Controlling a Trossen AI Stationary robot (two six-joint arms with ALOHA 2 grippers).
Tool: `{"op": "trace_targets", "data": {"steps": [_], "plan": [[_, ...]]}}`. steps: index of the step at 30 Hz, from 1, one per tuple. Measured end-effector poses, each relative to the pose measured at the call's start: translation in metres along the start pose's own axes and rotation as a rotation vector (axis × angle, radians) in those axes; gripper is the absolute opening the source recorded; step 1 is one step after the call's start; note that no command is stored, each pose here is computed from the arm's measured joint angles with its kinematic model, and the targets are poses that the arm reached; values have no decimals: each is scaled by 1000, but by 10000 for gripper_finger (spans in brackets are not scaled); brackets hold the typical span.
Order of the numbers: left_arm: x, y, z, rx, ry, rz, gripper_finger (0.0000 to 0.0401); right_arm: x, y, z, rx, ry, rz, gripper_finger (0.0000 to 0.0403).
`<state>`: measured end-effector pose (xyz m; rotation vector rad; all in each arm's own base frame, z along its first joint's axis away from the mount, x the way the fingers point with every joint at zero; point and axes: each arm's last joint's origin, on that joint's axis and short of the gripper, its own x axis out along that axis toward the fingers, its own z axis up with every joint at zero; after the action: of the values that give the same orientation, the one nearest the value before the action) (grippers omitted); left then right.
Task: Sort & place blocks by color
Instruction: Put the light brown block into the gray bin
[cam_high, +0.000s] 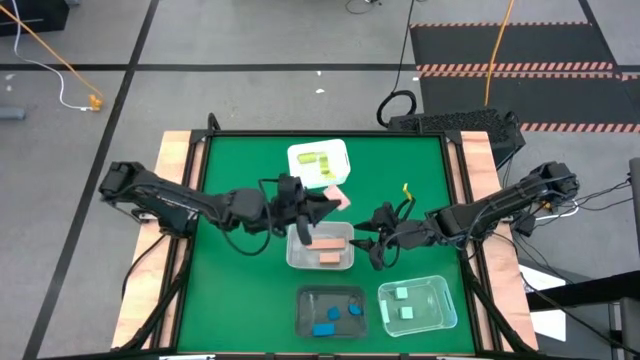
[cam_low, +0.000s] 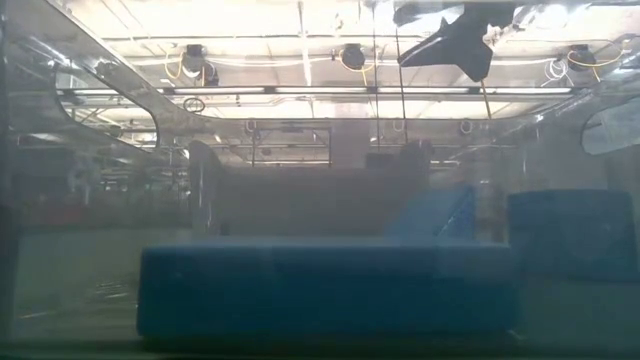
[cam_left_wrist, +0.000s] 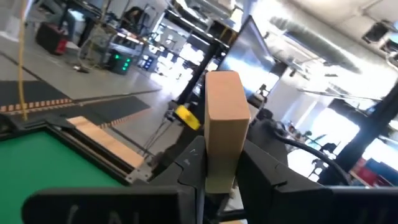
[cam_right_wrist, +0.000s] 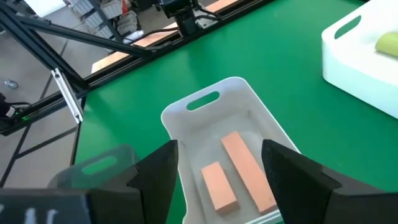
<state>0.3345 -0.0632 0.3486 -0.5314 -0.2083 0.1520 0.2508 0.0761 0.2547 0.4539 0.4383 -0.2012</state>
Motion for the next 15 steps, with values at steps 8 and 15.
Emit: {"op": "trace_targets", "data": {"steps": [8,15], "plan": [[-10,-15,-14,-3,71,-5,69,0,0,0,-1,-1,0,221],[-22,-18,-40,-21,257,96,61,0,0,1,41,-5,4,221]]}}
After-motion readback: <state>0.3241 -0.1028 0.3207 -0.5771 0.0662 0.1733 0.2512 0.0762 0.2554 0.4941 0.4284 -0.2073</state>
